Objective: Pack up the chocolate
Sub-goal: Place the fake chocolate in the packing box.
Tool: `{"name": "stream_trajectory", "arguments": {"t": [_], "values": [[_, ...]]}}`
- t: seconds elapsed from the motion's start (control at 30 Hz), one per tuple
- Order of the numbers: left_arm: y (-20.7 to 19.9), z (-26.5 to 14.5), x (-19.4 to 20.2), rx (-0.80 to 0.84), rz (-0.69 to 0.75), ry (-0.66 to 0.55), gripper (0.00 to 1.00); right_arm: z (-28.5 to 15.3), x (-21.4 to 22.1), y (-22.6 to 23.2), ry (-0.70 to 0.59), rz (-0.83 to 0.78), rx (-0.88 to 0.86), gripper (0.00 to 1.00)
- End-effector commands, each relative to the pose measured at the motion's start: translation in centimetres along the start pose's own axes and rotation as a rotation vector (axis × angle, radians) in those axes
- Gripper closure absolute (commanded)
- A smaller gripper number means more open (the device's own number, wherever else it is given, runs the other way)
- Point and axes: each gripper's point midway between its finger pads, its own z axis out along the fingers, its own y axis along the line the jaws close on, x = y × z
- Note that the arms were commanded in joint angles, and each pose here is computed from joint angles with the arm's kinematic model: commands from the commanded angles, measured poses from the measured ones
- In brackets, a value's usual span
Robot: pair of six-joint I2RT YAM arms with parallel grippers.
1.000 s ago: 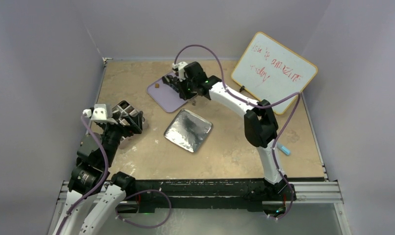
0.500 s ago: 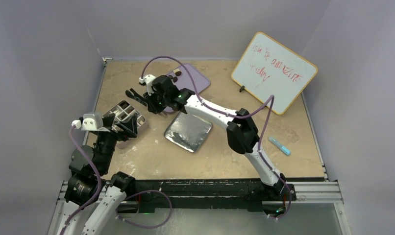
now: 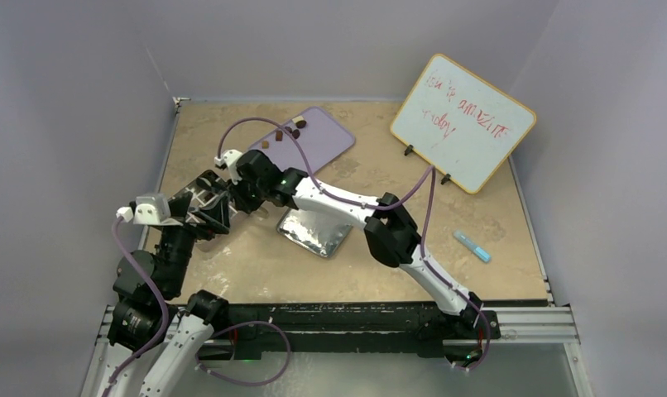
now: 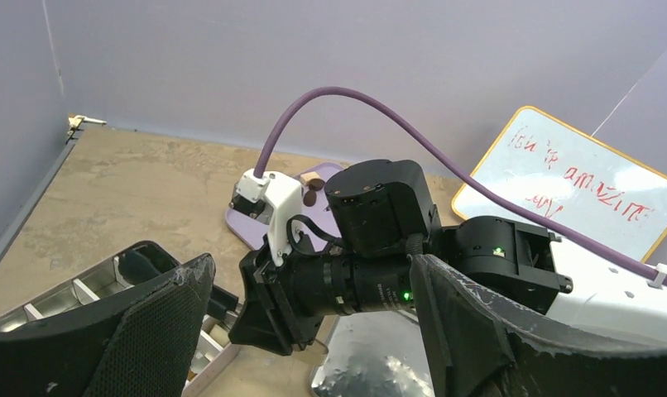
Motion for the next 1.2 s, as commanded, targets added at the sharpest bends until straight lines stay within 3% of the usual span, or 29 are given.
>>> {"name": "stream_trajectory", "arguments": {"t": [0.0,0.5,1.0,1.17], "values": [[-0.5,0.0,-1.1,0.022,-0.017,-0.048,0.14,-0.9,-4.5,0.8,-0.129,-0.01,0.008,0.78],[-0.7,0.0,-1.1,0.035,-0.016,-0.049,0.14,2.3,-4.0,1.0,-0.142,-0.028,0.0,0.74],[-1.3,0.0,-1.0,0.073,-0.011,-0.051,0.14,2.9,-3.7,0.3,-0.149,-0.061,0.032,0.61],[-1.3,0.1,-0.8,0.071,-0.006,-0.042,0.14,2.6,-4.2,0.1,-0.161,-0.07,0.043,0.6]]}}
